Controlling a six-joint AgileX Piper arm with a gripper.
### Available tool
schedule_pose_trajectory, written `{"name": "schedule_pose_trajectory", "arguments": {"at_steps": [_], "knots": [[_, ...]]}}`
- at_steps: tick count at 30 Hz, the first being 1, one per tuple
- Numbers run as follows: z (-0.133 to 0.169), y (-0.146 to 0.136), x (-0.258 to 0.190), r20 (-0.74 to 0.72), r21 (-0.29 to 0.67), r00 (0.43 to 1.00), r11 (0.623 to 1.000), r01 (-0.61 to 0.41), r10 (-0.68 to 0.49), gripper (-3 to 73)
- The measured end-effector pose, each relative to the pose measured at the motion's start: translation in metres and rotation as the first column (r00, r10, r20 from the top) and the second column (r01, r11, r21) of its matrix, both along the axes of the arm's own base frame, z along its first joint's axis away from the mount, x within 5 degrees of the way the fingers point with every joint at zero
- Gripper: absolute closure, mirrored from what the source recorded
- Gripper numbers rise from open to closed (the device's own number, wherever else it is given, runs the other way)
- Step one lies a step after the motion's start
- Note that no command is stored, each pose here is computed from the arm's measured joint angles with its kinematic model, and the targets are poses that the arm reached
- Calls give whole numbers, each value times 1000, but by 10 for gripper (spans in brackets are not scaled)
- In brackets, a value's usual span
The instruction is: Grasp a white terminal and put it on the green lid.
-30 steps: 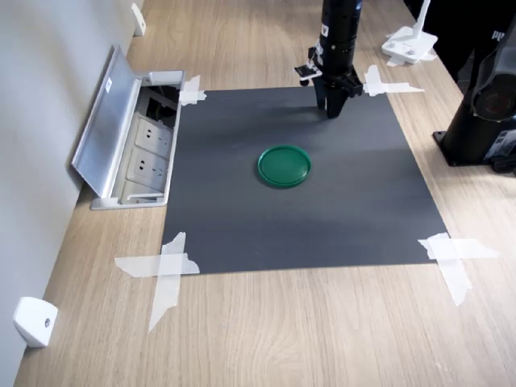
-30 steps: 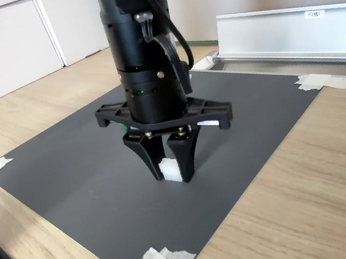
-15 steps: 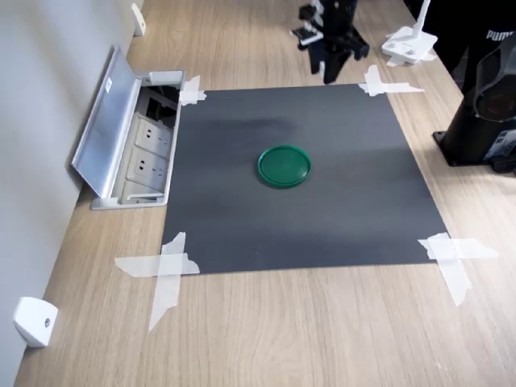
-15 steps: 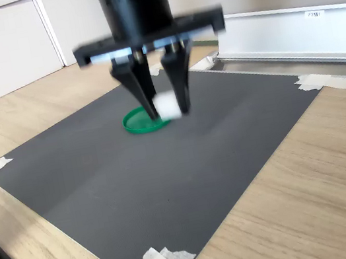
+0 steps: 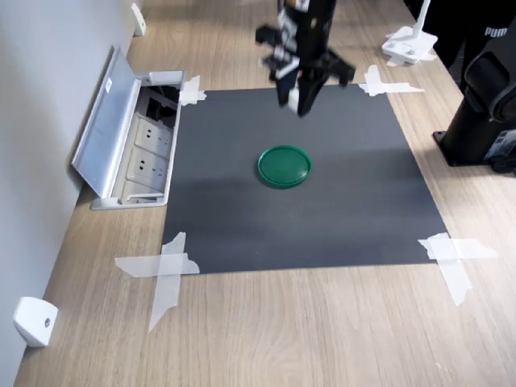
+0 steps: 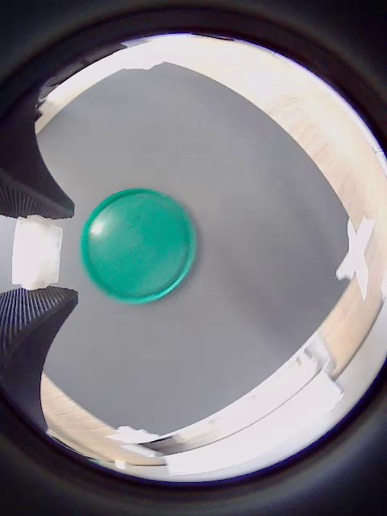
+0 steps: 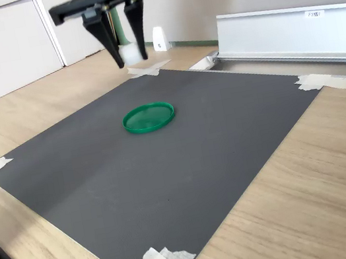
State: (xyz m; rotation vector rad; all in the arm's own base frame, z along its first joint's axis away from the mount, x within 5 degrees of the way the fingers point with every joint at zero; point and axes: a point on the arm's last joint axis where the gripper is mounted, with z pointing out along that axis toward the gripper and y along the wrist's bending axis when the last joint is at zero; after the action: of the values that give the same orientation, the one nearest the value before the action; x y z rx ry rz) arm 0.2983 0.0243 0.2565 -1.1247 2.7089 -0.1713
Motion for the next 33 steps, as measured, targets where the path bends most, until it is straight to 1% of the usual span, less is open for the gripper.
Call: {"name": "schedule_pose_trajectory", "arguments": {"at_steps": [5, 11, 16, 22, 31, 33], "knots": [[-25, 17, 13, -30, -11, 1000, 1000, -1, 0, 384], [-48, 18, 24, -54, -44, 999, 999, 5, -7, 384], [-62, 18, 29, -81, -51, 997, 999, 1, -5, 384], [-70, 19, 31, -106, -56, 994, 998, -6, 0, 384], [-77, 19, 31, -137, -66, 989, 996, -65, 56, 383], [-77, 19, 31, -137, -66, 989, 995, -71, 61, 354]]}}
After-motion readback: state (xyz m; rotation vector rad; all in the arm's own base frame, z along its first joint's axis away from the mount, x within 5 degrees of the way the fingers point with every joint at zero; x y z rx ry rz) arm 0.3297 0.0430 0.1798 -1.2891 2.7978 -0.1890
